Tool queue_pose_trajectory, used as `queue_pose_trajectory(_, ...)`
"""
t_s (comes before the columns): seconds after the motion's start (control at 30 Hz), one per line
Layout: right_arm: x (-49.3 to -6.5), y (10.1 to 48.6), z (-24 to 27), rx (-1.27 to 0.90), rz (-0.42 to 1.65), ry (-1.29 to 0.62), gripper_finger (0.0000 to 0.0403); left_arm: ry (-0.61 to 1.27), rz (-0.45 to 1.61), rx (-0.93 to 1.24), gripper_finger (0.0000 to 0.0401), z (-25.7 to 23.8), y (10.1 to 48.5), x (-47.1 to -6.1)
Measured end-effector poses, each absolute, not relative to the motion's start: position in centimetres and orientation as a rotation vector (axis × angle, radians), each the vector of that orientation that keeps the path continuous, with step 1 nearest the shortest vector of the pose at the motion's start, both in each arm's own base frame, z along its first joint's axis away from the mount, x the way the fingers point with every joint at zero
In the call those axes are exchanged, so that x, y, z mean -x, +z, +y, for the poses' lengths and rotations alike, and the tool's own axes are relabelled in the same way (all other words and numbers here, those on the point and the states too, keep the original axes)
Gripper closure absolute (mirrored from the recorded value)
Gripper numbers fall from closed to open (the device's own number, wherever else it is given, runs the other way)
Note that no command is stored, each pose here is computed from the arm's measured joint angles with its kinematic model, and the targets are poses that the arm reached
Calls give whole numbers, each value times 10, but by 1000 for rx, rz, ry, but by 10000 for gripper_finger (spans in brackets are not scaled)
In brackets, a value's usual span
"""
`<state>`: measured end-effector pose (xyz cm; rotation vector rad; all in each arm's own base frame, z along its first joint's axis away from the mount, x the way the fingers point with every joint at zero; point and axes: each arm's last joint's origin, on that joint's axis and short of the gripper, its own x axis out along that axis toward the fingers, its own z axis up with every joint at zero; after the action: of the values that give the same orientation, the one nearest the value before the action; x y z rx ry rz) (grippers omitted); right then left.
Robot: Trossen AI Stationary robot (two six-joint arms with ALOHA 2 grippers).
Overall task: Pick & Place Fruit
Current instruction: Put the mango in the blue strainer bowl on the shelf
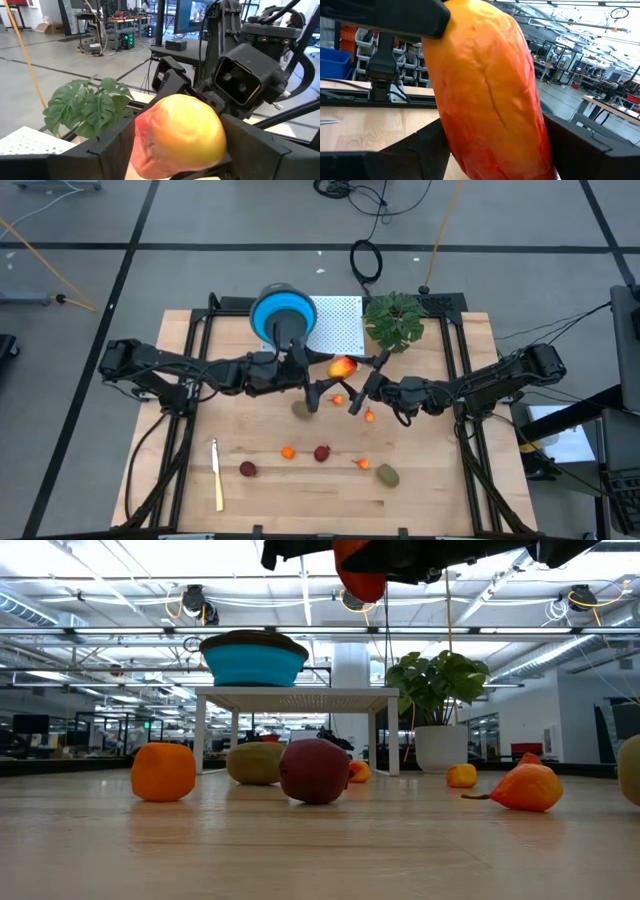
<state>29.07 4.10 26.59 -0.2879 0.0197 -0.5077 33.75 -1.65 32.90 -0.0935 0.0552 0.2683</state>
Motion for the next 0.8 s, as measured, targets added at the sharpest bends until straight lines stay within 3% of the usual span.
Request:
queue_pose_trajectory(0.27, -291, 266, 41, 266, 14, -502, 126, 263, 58, 52, 81, -15, 326, -341)
queue_pose_trajectory(0.8, -290, 266, 45, 258, 10, -500, 126, 250, 69, 68, 155, -16, 313, -353)
